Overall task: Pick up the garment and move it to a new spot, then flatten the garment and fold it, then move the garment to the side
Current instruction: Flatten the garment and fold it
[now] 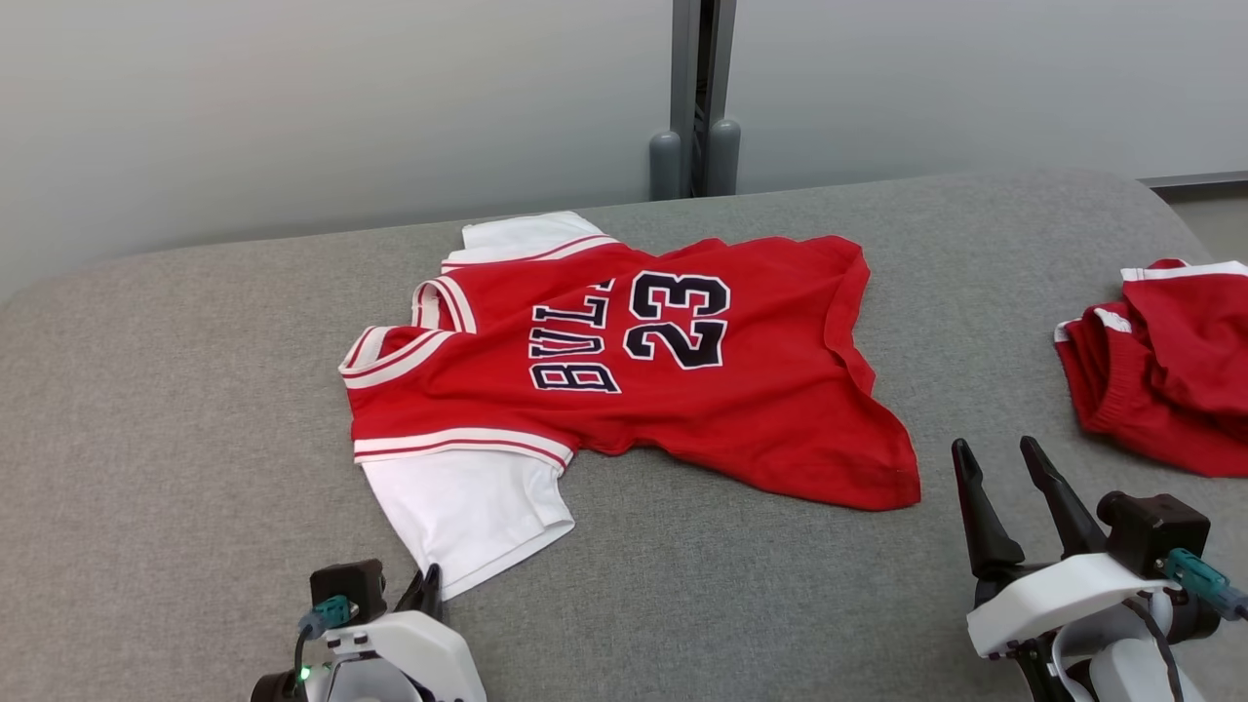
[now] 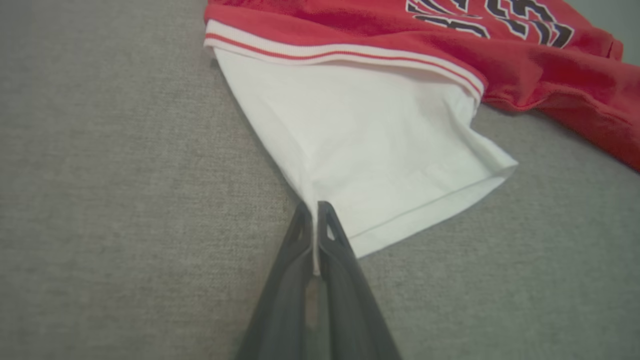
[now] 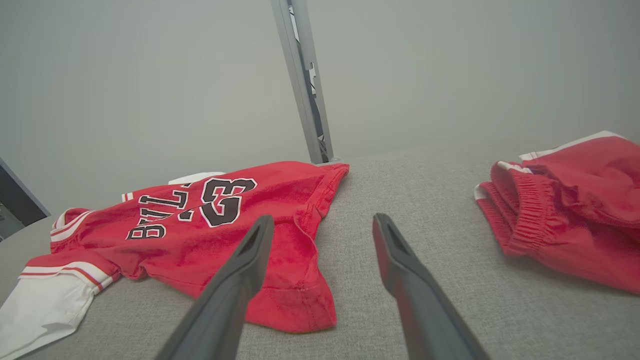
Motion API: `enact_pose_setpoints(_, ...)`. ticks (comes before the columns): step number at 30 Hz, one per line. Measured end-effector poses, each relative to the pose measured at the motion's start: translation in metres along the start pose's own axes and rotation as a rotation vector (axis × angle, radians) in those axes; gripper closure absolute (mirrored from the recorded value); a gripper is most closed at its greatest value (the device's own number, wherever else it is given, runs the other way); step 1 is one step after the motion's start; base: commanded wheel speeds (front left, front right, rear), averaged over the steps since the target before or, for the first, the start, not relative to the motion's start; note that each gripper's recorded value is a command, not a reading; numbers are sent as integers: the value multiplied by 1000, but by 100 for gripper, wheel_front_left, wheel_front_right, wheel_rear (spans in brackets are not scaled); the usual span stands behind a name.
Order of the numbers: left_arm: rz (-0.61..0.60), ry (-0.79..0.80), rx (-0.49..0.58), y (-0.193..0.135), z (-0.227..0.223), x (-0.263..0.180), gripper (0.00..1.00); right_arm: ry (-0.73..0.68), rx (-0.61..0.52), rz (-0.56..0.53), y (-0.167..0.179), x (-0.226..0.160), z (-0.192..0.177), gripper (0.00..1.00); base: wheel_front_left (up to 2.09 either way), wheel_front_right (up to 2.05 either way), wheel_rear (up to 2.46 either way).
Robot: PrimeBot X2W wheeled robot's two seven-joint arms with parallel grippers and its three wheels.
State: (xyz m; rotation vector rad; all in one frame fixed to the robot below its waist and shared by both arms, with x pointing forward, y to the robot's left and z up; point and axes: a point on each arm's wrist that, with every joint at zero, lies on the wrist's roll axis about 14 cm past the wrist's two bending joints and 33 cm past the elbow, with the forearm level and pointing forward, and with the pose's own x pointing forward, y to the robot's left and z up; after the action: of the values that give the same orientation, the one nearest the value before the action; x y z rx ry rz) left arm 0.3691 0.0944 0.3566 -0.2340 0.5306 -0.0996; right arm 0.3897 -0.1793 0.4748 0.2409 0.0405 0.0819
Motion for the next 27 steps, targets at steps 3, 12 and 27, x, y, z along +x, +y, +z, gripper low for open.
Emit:
enact_pose_setpoints(3,2,-31,15,-1,9,0,100,2,3,11,4,4,0,0,0,0,0)
enact_pose_setpoints(12,-2,-124,39,-2,35,-5,100,103,135,-12,12,10,-33,0,0,0,0)
enact_pose_setpoints(27,-15,-124,49,-3,29,-9,100,234,115,4,14,26,-61,0,0,0,0)
